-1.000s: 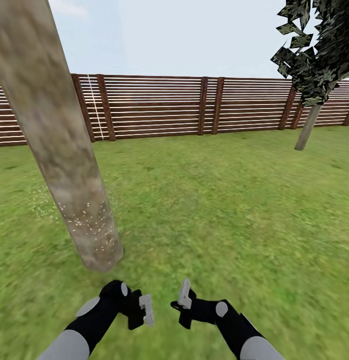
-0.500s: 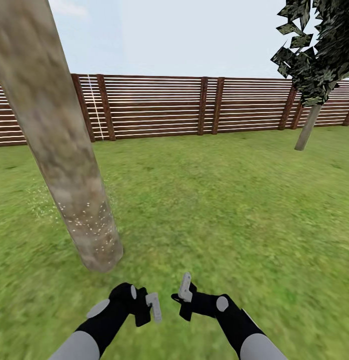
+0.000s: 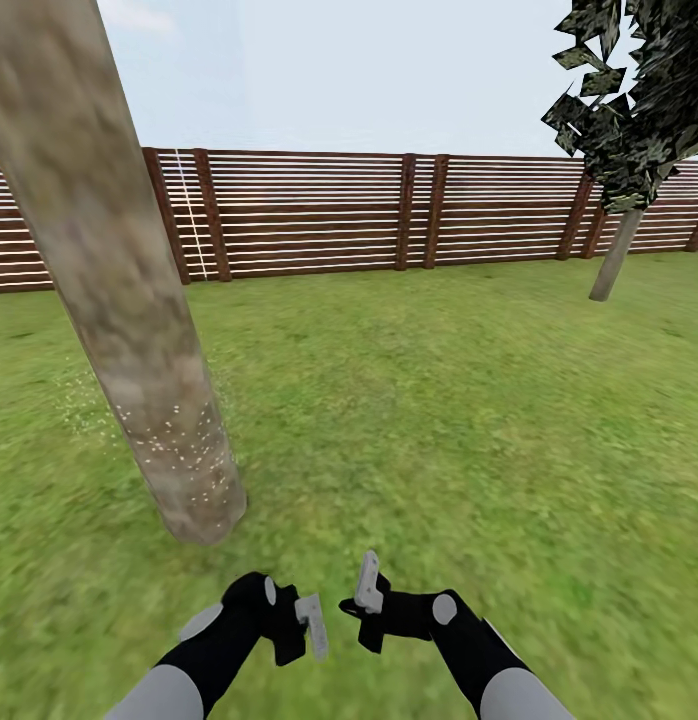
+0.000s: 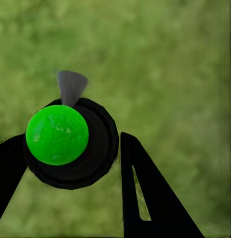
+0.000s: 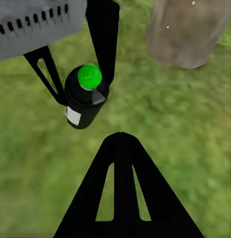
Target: In the garden, pick up the pesticide atomizer on the floor and spray pesticide onto both trees until each tree trunk is fully covered.
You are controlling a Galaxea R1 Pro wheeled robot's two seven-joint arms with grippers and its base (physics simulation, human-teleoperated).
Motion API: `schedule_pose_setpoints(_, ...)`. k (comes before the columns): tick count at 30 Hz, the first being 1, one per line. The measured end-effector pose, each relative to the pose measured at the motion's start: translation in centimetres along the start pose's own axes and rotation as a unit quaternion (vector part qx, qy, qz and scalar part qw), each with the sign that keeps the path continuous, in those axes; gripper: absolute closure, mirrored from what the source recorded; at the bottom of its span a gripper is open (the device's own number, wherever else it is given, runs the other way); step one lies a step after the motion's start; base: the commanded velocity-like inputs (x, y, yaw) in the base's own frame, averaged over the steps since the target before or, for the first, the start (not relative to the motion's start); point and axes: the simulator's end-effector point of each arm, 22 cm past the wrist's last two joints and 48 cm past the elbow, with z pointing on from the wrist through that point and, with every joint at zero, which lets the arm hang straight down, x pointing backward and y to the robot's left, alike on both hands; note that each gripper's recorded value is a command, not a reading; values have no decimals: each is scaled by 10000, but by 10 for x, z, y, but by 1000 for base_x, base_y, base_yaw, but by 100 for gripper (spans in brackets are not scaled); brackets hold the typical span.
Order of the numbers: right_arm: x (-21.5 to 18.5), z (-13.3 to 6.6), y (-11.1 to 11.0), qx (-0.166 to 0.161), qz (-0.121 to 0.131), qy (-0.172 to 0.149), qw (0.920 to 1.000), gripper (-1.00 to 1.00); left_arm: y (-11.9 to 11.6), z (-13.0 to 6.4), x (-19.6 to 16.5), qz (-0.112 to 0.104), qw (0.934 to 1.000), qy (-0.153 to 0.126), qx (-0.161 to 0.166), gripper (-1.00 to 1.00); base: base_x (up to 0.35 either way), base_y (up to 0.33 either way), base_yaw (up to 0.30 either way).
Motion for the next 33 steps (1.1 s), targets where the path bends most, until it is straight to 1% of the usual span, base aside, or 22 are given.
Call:
schedule_pose_setpoints(1, 0, 0, 0, -2, 2, 1, 10000, 100, -3, 2, 1, 1, 10000, -13, 49, 100, 0, 0, 0)
schedule_pose_setpoints(3, 0, 0, 0, -3, 3, 1, 10000, 100, -8, 3, -6, 56, 9997, -216, 131, 100, 0, 0, 0)
schedule_pose_setpoints(4, 0, 0, 0, -3, 3, 1, 10000, 100, -13, 6, -6, 41, 9995, -254, 202, 100, 0, 0, 0)
schedule_pose_setpoints(6, 0, 0, 0, -3, 3, 1, 10000, 100, -23, 10, -4, -52, 9990, -288, 346, 100, 0, 0, 0)
schedule_pose_setpoints(9, 0, 0, 0, -3, 3, 1, 10000, 100, -26, 11, -8, -171, 9982, -400, 410, 100, 0, 0, 0)
schedule_pose_setpoints(14, 0, 0, 0, -3, 3, 1, 10000, 100, -22, 7, -21, -384, 9962, -643, 455, 100, 0, 0, 0)
schedule_pose_setpoints(18, 0, 0, 0, -3, 3, 1, 10000, 100, -25, 4, -25, -500, 9942, -747, 588, 100, 0, 0, 0)
schedule_pose_setpoints(19, 0, 0, 1, -7, 7, 3, 10000, 100, -26, 2, -28, -496, 9936, -782, 652, 100, 0, 0, 0)
schedule_pose_setpoints(24, 0, 0, 1, -8, 8, 3, 10000, 100, -22, -1, -31, -491, 9933, -812, 653, 100, 0, 0, 0)
schedule_pose_setpoints(25, 0, 0, 1, -8, 8, 3, 10000, 100, -22, -2, -33, -532, 9927, -860, 665, 100, 0, 0, 0)
schedule_pose_setpoints(26, 0, 0, 1, -8, 8, 3, 10000, 100, -20, -4, -39, -618, 9910, -977, 682, 100, 0, 0, 0)
schedule_pose_setpoints(28, 0, 0, 1, -8, 8, 3, 10000, 100, -15, -7, -45, -683, 9895, -1076, 679, 100, 0, 0, 0)
schedule_pose_setpoints(33, 0, 0, 1, -8, 8, 3, 10000, 100, -14, -7, -47, -725, 9888, -1107, 687, 100, 0, 0, 0)
